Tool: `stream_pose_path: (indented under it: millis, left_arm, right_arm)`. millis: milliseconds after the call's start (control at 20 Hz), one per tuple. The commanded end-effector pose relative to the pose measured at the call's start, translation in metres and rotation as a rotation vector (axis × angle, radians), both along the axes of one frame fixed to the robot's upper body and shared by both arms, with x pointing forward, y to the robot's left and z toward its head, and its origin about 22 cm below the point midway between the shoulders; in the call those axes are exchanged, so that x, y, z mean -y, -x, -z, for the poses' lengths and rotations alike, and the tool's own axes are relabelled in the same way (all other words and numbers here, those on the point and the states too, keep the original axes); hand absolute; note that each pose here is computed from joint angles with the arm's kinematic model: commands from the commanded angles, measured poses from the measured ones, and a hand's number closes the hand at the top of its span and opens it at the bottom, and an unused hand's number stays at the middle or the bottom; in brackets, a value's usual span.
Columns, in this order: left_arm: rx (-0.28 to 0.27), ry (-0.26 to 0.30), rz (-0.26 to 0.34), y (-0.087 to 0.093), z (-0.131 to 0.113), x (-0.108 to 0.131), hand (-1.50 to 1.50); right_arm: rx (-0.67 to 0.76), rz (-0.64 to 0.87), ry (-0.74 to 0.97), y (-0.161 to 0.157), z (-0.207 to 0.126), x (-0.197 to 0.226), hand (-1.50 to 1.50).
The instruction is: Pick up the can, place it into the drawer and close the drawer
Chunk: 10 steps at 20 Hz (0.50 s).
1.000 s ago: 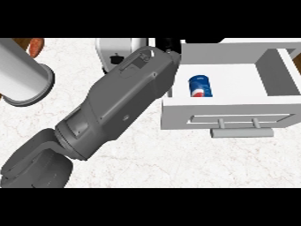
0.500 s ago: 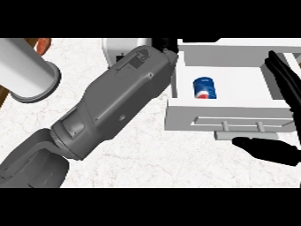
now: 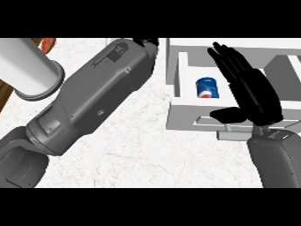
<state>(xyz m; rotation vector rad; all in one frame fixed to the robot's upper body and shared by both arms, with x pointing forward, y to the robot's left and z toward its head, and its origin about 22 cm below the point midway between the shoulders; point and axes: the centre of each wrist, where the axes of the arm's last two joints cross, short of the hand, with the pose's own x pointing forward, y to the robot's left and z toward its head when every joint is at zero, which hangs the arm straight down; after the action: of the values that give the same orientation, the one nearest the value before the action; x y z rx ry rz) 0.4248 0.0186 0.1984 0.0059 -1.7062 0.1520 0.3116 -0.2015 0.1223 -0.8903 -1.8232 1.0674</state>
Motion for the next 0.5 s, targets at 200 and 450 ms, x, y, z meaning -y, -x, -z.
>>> stream_pose_path:
  millis: [200, 450]
  left_arm:
    - [-0.010, -0.011, -0.034, 0.005, 0.000, -0.025, -1.50]
    - [0.005, -0.019, -0.064, 0.004, -0.008, -0.044, -1.50]
  right_arm:
    - [-0.020, 0.079, 0.112, -0.061, 0.036, -0.008, -1.50]
    - [-0.023, 0.117, 0.167, -0.080, 0.069, -0.012, -1.50]
